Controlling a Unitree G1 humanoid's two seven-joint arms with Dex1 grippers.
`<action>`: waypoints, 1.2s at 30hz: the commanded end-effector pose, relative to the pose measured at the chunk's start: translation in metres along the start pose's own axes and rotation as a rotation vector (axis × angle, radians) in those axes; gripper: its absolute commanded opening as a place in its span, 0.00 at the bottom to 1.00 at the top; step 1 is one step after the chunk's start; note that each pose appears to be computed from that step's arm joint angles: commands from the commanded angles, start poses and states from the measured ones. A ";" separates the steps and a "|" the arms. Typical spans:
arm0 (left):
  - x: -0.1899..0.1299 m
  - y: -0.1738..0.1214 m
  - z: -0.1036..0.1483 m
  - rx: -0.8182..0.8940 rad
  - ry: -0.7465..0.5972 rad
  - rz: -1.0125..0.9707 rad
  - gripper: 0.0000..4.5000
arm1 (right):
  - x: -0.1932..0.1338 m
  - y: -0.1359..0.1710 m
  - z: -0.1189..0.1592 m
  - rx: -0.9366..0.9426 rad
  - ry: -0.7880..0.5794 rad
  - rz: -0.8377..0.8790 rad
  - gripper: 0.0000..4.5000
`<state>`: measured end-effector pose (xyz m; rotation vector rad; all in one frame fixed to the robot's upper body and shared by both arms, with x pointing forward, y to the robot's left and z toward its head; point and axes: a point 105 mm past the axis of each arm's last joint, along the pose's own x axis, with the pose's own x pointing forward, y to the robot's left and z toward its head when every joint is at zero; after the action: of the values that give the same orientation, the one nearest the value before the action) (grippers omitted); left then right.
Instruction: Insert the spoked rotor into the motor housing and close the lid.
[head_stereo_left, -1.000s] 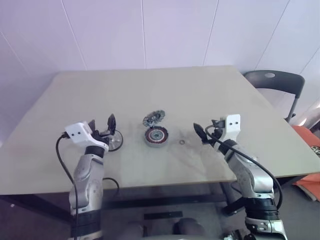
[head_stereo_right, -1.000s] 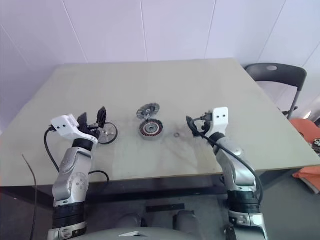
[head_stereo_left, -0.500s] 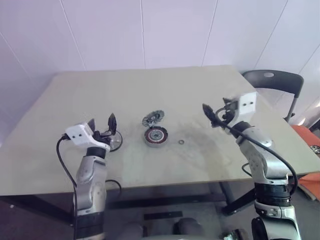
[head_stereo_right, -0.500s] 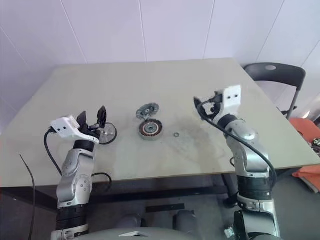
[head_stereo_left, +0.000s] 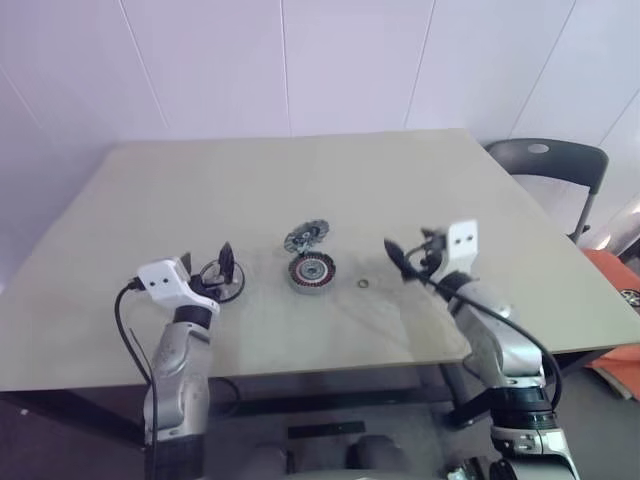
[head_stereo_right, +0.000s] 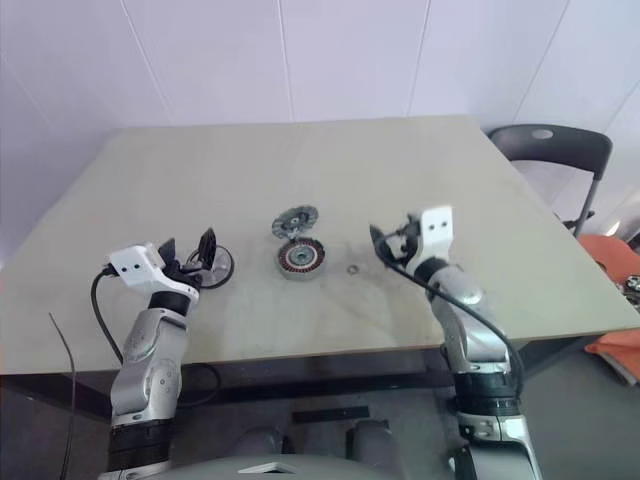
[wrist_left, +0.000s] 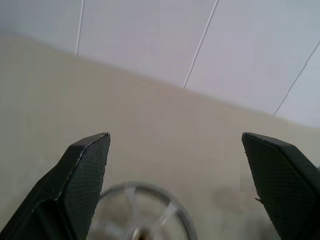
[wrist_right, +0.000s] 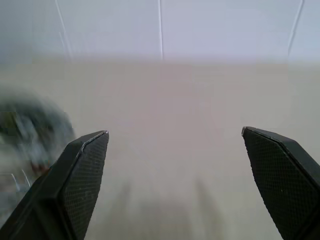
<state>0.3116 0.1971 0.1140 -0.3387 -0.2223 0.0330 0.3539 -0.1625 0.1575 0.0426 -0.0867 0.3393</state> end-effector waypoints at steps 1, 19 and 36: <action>0.003 -0.001 0.010 0.007 -0.036 -0.008 1.00 | -0.004 -0.007 0.007 -0.021 0.018 -0.007 0.99; 0.000 -0.001 0.004 0.021 -0.004 -0.007 1.00 | -0.007 -0.008 -0.005 -0.027 0.059 -0.019 0.99; 0.002 -0.002 0.003 0.029 0.002 -0.016 1.00 | 0.002 0.002 -0.007 -0.047 0.056 0.014 0.99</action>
<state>0.3100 0.2013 0.1026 -0.3262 -0.1696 0.0500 0.3529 -0.1642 0.1296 0.0021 0.0333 0.3433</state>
